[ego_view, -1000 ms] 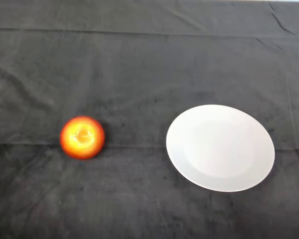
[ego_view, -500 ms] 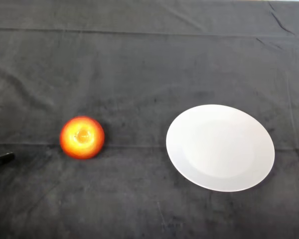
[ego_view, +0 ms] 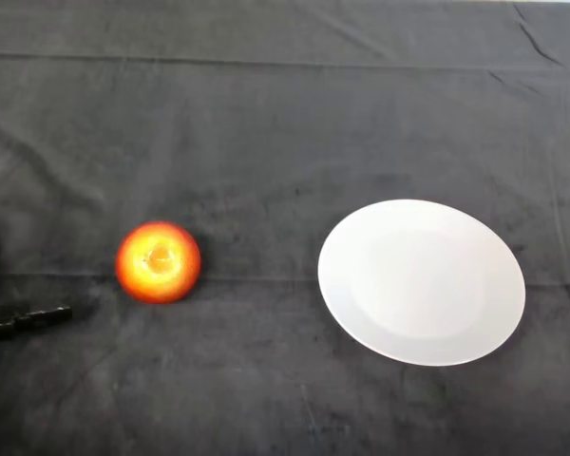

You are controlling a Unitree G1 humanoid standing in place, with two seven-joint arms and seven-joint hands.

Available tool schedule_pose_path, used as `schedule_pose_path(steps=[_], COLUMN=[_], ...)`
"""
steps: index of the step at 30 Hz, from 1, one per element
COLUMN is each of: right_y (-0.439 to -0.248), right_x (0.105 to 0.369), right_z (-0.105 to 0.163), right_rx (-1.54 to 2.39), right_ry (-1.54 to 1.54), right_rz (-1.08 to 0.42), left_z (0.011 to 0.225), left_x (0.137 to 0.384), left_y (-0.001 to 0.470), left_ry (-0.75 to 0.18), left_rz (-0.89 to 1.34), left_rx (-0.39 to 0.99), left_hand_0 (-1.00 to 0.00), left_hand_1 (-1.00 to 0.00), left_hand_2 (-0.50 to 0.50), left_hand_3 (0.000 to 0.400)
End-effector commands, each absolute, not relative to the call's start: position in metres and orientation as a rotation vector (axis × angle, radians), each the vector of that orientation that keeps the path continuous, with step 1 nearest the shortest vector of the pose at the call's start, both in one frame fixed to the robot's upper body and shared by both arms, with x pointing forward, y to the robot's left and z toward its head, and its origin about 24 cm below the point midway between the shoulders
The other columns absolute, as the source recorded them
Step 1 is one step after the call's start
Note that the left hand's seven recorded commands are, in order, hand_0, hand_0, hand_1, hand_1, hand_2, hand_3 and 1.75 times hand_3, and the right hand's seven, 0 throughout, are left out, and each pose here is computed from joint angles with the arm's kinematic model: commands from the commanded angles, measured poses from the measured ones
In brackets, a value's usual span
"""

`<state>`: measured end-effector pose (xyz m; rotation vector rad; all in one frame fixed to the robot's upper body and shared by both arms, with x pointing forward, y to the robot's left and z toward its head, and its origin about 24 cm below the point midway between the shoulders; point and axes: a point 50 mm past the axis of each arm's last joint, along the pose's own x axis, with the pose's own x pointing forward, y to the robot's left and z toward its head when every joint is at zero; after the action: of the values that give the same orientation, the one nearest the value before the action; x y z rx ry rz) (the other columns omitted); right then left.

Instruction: Move the apple to the plate

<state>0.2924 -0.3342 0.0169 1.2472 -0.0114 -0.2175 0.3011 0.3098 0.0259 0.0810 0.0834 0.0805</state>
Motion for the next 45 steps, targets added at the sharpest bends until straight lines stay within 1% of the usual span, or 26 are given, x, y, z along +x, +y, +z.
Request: schedule_pose_path(steps=[1, 11, 25, 43, 44, 45], right_y=[-0.341, -0.341, -0.341, -0.341, -0.341, -0.341], right_x=[0.291, 0.291, 0.291, 0.291, 0.291, 0.291], right_z=[0.021, 0.021, 0.021, 0.021, 0.021, 0.021], right_rx=[1.239, 1.239, 1.239, 1.239, 1.239, 1.239], right_ry=[-0.032, -0.032, -0.032, -0.032, -0.032, -0.032], right_rz=[-0.232, -0.232, -0.233, -0.233, -0.233, -0.233], left_z=[0.036, 0.031, 0.023, 0.017, 0.017, 0.017], left_x=[0.318, 0.324, 0.325, 0.325, 0.325, 0.325], left_y=[0.284, 0.256, 0.223, 0.195, 0.194, 0.192], left_ry=[0.034, 0.026, 0.02, 0.026, 0.027, 0.028], left_rz=[-0.033, -0.15, -0.294, -0.423, -0.428, -0.434], left_rx=[0.099, 0.124, 0.159, 0.223, 0.227, 0.231], left_hand_0=[0.0, 0.0, 0.0, 0.0, -0.1, -0.29], left_hand_1=[0.0, 0.0, 0.0, 0.0, 0.0, -0.04], left_hand_2=[0.0, 0.0, 0.0, 0.0, -0.05, -0.12], left_hand_3=[0.0, 0.0, 0.0, 0.0, 0.039, 0.115])
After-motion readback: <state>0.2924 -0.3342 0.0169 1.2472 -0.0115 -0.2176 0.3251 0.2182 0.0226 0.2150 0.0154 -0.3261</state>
